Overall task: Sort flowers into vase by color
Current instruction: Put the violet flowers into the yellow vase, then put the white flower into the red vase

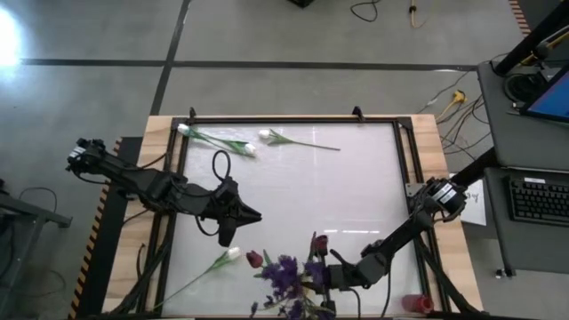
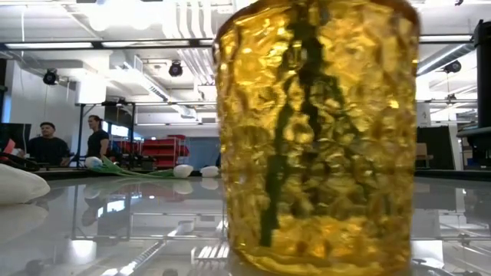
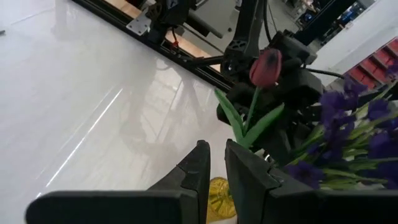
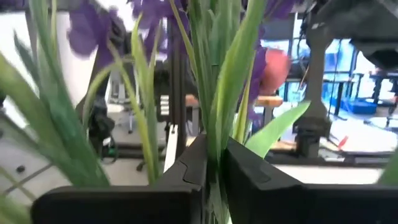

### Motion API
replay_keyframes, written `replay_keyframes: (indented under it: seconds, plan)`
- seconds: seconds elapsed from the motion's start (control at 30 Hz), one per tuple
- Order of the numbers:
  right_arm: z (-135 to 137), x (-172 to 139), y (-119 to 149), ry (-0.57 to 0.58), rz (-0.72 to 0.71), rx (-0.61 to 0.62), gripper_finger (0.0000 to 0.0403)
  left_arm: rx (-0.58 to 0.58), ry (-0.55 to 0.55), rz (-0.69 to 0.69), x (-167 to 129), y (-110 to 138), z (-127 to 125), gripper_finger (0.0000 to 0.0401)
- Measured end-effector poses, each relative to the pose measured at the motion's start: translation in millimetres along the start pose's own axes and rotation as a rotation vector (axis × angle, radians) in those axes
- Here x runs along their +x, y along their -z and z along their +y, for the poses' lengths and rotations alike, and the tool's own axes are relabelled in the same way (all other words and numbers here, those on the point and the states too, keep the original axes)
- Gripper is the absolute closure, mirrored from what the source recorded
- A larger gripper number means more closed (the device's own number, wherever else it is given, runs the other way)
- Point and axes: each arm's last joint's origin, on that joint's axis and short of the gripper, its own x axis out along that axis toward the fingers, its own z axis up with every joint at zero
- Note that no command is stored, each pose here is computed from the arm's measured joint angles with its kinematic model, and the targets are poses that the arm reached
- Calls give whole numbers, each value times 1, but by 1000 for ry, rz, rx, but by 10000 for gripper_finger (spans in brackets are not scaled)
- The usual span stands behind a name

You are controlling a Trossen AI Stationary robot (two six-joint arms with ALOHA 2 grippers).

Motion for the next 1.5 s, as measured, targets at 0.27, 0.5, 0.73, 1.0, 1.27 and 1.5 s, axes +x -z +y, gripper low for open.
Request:
replay_keyframes:
  seconds: [0.27,0.5,0.73,1.0,1.27,1.5]
  plan:
    - [1,0,4,-5,46,-33,306,6,-14,16,-7,0,3,361]
    - [-2,-3,-3,-8,168,20,231,15,-38,42,-7,2,5,361]
    - [-13,-22,-33,-40,396,100,181,27,-66,72,-7,5,8,361]
    - [-31,-50,-80,-74,489,104,154,0,-71,217,-10,16,12,361]
    - [-43,-67,-124,-99,383,168,147,-67,-94,566,-26,57,2,361]
    - [-52,-78,-153,-122,279,212,146,-82,-207,655,-28,89,-9,334]
